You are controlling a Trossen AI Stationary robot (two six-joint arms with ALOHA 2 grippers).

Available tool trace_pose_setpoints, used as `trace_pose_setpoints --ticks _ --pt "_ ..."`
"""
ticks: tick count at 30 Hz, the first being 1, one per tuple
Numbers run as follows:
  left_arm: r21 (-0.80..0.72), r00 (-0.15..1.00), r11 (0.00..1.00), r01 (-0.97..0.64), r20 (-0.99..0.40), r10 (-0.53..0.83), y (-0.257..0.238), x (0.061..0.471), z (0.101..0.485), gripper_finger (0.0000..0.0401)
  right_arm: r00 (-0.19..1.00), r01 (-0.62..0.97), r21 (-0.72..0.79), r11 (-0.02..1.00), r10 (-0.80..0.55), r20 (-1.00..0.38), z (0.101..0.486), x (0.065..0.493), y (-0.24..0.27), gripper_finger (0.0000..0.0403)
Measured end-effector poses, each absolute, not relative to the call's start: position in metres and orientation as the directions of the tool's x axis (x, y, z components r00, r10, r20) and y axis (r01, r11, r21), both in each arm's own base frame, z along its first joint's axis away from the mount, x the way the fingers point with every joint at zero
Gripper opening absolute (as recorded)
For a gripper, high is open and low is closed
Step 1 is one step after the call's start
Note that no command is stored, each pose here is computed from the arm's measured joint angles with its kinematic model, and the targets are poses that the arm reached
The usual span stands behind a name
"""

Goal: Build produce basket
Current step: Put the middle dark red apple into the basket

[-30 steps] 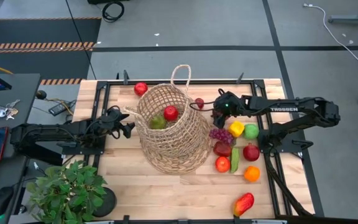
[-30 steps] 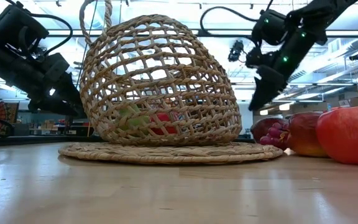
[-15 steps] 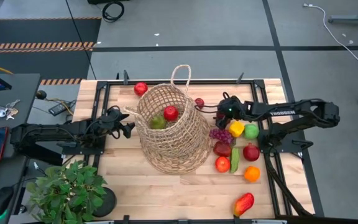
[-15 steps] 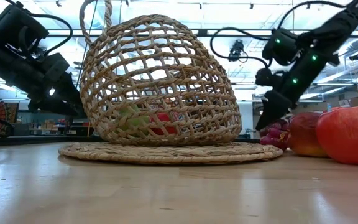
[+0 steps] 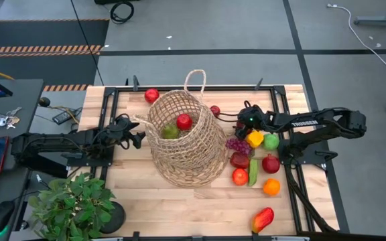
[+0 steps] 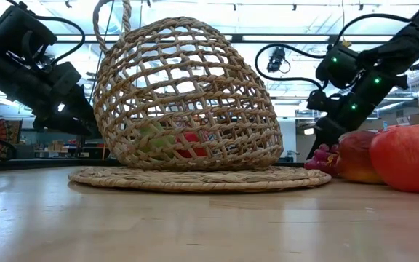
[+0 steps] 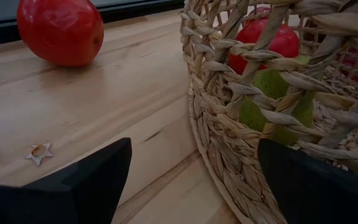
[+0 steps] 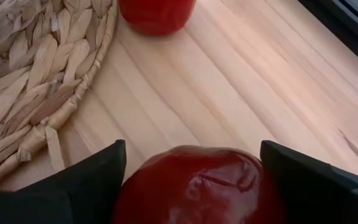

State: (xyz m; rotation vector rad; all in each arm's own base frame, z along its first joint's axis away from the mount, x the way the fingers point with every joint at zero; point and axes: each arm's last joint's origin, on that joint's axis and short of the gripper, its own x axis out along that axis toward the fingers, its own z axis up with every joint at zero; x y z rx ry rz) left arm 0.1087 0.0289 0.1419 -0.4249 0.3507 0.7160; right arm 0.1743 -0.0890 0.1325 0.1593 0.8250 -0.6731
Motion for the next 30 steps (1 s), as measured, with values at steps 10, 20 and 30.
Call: trace_pose_setpoints --ticks 10,20,30 --pt "-0.252 0.703 0.676 -0.692 -0.447 0.553 0.029 0.109 0.142 0.0357 0.487 0.609 -0.121 0.784 -0.489 -0.723 0.134 0.175 -0.089 0.0348" --pt "-0.252 0.703 0.676 -0.692 -0.447 0.553 0.029 0.109 0.142 0.0357 0.575 0.592 -0.103 0.799 -0.508 -0.641 0.180 0.204 -0.100 0.0348" --pt "-0.252 0.703 0.676 -0.692 -0.447 0.553 0.029 0.109 0.142 0.0357 0.726 0.604 0.058 0.795 -0.518 -0.452 0.263 0.239 -0.103 0.0348"
